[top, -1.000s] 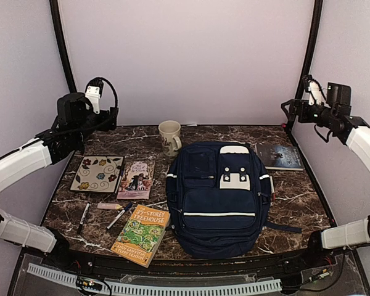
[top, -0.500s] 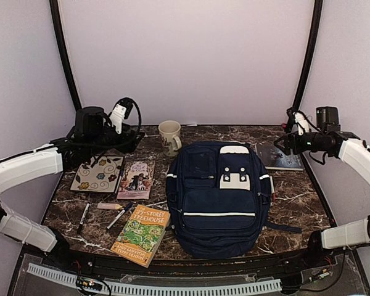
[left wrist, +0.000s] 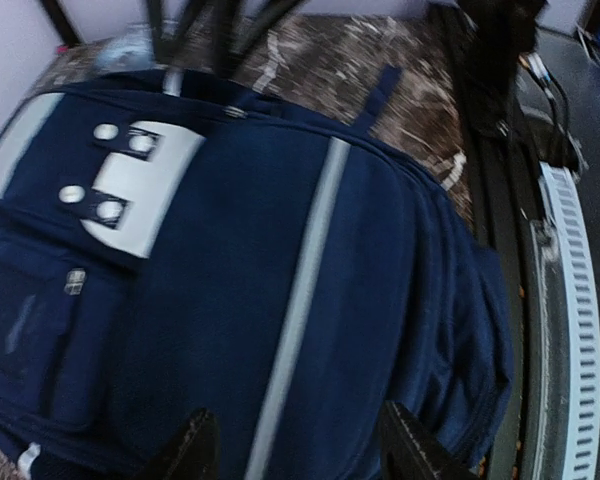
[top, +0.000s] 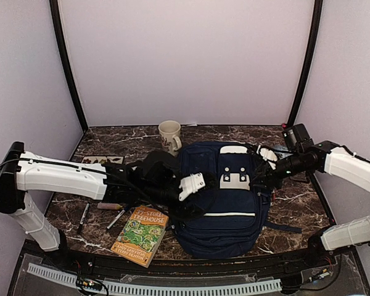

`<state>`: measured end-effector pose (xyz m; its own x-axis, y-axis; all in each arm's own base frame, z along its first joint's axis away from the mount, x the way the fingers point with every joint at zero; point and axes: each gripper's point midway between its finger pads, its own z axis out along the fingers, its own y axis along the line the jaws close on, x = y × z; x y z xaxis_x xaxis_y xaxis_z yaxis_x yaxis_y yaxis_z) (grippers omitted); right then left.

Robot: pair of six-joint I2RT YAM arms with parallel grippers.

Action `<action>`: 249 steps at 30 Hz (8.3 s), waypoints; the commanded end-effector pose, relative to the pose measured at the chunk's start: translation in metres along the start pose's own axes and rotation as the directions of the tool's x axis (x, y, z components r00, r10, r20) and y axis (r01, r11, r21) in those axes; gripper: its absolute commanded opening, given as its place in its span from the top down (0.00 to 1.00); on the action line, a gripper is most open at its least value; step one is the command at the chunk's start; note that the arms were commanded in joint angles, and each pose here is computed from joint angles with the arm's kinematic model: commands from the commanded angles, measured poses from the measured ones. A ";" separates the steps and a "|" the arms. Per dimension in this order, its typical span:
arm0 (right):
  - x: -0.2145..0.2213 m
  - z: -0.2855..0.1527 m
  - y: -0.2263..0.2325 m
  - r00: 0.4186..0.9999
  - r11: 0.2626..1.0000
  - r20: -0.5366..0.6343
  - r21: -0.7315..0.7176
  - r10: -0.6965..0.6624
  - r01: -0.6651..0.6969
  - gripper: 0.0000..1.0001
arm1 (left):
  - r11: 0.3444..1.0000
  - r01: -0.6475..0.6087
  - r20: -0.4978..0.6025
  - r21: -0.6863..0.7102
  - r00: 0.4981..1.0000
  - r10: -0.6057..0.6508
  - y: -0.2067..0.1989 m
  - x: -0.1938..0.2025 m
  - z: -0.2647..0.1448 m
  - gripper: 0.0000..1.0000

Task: Pack the student bag
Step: Adjust the student bag at the center of the board, then adjust the book at the center of the board, then pick up the book at the center of the board.

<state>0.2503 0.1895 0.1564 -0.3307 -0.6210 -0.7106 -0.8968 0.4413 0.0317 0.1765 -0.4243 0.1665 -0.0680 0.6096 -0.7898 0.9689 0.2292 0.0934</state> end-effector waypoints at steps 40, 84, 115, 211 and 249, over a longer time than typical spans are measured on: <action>0.010 0.005 0.029 0.993 0.994 -0.078 -0.070 -0.086 0.080 0.26 | 0.899 0.398 0.142 -0.185 0.916 -0.376 -0.012 0.013 -0.028 0.41; -0.141 0.163 0.206 0.983 0.895 0.106 -0.407 -0.152 0.183 0.45 | 0.129 0.877 -0.080 -0.463 0.104 -0.991 0.012 0.235 -0.120 0.23; -0.030 0.249 0.225 0.968 0.892 -0.167 -0.443 -0.186 0.095 0.81 | 0.023 0.900 -0.176 -0.434 -0.061 -0.982 -0.030 0.268 -0.117 0.16; -0.064 0.211 0.189 0.940 0.895 -0.338 -0.406 0.042 -0.186 0.60 | -0.135 0.935 0.071 -0.329 -0.119 -0.990 -0.023 0.255 -0.081 0.39; -0.011 0.293 0.163 0.823 0.819 -0.511 -0.345 0.247 -0.459 0.95 | -0.235 0.854 0.101 -0.465 -0.213 -0.972 -0.030 0.278 -0.081 0.31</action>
<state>0.2068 0.4870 0.0340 -0.5817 -0.7009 -0.4128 -0.7632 0.2947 0.5750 0.1333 -0.2348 0.0266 -0.9101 -0.4134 -0.0287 -0.3212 0.7477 -0.5811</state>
